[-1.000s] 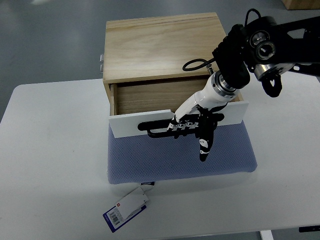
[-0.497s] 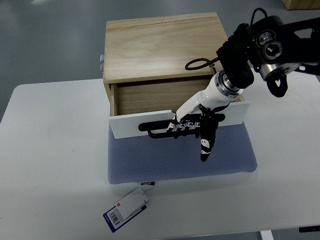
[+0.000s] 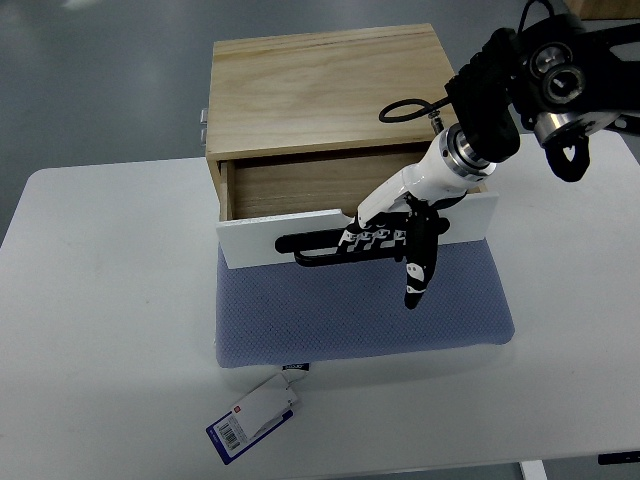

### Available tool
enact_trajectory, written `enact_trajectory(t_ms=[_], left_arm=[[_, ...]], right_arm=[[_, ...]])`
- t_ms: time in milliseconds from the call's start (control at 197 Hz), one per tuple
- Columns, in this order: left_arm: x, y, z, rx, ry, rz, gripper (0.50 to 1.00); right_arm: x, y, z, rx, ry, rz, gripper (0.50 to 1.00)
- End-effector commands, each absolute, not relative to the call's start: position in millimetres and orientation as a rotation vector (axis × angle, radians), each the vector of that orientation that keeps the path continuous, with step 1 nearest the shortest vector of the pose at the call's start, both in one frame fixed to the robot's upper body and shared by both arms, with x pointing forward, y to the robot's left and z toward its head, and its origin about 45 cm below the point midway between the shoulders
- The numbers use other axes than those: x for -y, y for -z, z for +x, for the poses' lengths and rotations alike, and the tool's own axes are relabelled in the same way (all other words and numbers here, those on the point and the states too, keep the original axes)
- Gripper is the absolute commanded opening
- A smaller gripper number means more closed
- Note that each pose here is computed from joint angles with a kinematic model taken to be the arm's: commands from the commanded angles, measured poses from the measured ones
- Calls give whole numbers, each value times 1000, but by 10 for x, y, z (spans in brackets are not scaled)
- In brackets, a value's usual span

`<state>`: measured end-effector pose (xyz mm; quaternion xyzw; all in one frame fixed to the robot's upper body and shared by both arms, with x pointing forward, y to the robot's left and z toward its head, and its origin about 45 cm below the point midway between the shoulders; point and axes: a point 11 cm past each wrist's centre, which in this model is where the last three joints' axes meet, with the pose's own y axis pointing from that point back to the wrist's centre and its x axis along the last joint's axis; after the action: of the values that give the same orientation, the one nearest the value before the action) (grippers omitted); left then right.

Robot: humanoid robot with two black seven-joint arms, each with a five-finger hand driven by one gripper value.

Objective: Open wood drawer with right hand

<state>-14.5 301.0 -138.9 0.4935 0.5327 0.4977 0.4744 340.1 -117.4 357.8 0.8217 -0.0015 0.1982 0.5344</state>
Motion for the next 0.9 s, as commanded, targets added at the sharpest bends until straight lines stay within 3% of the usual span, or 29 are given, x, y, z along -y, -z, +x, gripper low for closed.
enact_trajectory(t_ms=[0,609,893], left_arm=[[-3010,1389,-145,-1303,-1217,1207,1000],[-3010,1389,-153,-1305,-1218,1207,1000],[-3003,1389,-145,-1303,-1214,1206,1000]], right_arm=[[1152,-3644,3411,11,-493,1957,946],[1093,-4066,3470,76,-584,1999,946],[1365,-5145,4020,504,-641,2281,946]])
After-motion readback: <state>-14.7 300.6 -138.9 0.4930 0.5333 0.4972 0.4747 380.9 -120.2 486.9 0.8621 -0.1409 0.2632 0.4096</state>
